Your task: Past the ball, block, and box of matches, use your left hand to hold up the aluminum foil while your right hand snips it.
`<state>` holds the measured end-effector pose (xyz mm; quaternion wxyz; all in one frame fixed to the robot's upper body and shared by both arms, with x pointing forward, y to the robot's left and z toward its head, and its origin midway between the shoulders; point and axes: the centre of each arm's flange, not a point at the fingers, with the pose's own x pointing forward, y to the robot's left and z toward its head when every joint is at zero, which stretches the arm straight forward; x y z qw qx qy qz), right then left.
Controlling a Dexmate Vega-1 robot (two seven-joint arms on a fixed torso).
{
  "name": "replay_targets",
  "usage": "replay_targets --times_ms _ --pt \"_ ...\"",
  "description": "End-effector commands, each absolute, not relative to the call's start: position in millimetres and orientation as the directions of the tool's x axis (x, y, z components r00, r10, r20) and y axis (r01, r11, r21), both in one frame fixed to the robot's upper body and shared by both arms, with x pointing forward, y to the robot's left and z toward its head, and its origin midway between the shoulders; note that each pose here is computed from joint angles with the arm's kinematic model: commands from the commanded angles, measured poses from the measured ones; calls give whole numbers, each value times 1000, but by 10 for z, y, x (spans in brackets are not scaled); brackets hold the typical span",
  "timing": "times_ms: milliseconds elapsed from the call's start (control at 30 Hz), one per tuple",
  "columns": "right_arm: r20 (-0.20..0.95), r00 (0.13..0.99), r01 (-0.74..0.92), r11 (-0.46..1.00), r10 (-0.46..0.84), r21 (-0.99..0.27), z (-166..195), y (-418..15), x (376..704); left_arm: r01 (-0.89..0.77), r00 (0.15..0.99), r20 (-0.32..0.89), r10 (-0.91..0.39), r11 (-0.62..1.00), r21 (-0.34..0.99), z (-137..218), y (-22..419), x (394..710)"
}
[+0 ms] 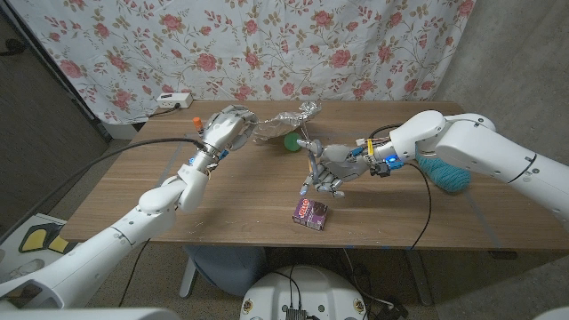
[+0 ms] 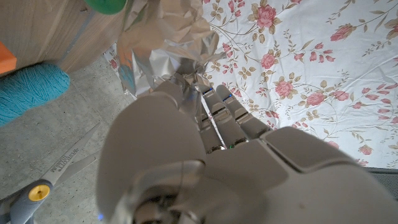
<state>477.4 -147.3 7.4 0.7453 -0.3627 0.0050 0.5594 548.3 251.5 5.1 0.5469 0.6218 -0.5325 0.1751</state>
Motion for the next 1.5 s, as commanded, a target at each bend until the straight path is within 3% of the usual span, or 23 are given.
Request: replay_targets --times_ms 33,500,967,1500 --pt "-433 360 -846 93 826 -525 35 -1432 4775 -863 342 781 -522 153 481 121 2513 5501" --pt "-465 359 -840 63 810 -539 77 -1395 4813 -868 346 752 -562 113 484 103 2569 5435" --pt "-523 303 -863 -3 797 -505 57 -1304 4867 -856 374 743 -555 102 507 32 2609 5487" --pt "-538 354 -858 37 765 -512 67 -1370 4974 -841 379 733 -565 120 528 -27 2547 5556"
